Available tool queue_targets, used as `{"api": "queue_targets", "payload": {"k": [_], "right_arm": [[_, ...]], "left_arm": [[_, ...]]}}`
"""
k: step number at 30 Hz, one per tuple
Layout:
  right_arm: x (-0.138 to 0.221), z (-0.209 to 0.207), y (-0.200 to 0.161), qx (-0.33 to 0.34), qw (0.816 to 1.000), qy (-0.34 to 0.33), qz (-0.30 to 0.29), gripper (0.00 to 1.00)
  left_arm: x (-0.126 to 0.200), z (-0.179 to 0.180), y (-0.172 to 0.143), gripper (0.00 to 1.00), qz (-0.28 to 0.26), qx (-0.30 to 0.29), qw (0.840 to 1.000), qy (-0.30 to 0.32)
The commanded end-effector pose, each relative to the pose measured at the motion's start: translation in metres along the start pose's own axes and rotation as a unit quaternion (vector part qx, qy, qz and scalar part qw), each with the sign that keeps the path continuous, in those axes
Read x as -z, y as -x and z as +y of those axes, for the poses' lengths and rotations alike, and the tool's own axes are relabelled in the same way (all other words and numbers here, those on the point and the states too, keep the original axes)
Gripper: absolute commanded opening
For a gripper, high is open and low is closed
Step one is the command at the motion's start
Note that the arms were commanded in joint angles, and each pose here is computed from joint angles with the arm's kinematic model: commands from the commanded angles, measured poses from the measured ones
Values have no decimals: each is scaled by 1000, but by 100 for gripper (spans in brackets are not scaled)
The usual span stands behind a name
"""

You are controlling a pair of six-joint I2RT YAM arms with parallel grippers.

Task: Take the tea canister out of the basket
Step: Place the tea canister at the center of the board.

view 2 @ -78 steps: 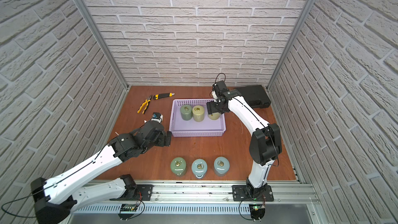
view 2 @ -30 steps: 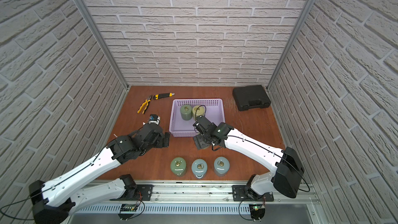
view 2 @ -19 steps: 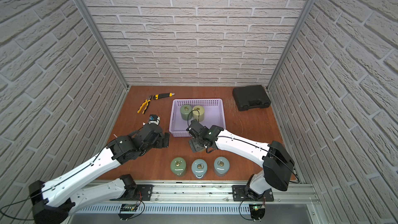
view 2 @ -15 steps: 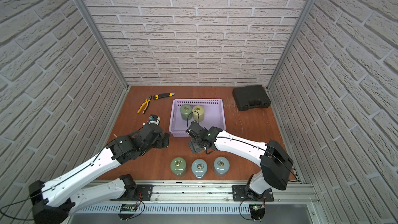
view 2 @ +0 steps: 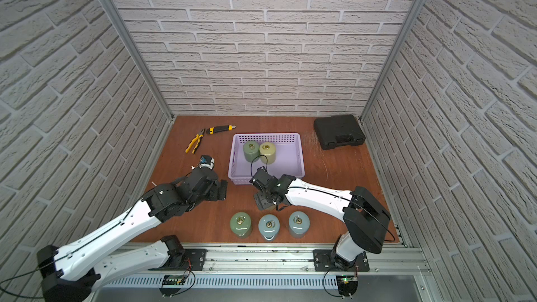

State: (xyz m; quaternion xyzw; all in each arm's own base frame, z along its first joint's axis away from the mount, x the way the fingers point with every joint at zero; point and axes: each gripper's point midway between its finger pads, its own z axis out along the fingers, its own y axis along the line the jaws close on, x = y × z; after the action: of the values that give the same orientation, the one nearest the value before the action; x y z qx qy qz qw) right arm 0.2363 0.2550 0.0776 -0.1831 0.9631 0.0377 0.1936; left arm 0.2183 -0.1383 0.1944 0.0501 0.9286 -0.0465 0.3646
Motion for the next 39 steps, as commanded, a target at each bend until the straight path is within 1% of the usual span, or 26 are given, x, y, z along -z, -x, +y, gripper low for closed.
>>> {"api": "queue_targets", "payload": {"k": [1,7,10,12,13,14,21,28,33,38,39], "right_arm": [[1,11,12,-13,999,14,-31,48],[-3,10,5,-20,999,9,-23,48],[-4,11,3,-20,1000,7,-20,53],[-3,11,2,-19,1000,5,-19,61],[-2,11,2,-17,1000,4,-19,66],[-1,11,2,-17,1000,2,-19,74],[10,8,3,-13,1000,-3,-21,99],[28,6,9,-5,1000,1,-28,100],[48,5,16,6,999,6,-36,100],[68,7,22,20,999,16,-34,100],[72,8,23,21,999,19,-37,100]], "left_arm": [[4,7,1,98,-3,7,1000,8],[6,8,0,98,-3,5,1000,7],[6,9,0,98,-3,6,1000,8],[7,9,0,98,-3,6,1000,7],[7,9,0,98,-3,5,1000,7],[7,9,0,98,-4,5,1000,6],[6,9,2,98,-6,3,1000,6],[7,9,9,98,-11,-6,1000,7],[6,9,18,98,-12,-13,1000,12],[-4,6,27,98,-10,-1,1000,-4],[-5,-1,28,98,-4,-2,1000,-20]]}}
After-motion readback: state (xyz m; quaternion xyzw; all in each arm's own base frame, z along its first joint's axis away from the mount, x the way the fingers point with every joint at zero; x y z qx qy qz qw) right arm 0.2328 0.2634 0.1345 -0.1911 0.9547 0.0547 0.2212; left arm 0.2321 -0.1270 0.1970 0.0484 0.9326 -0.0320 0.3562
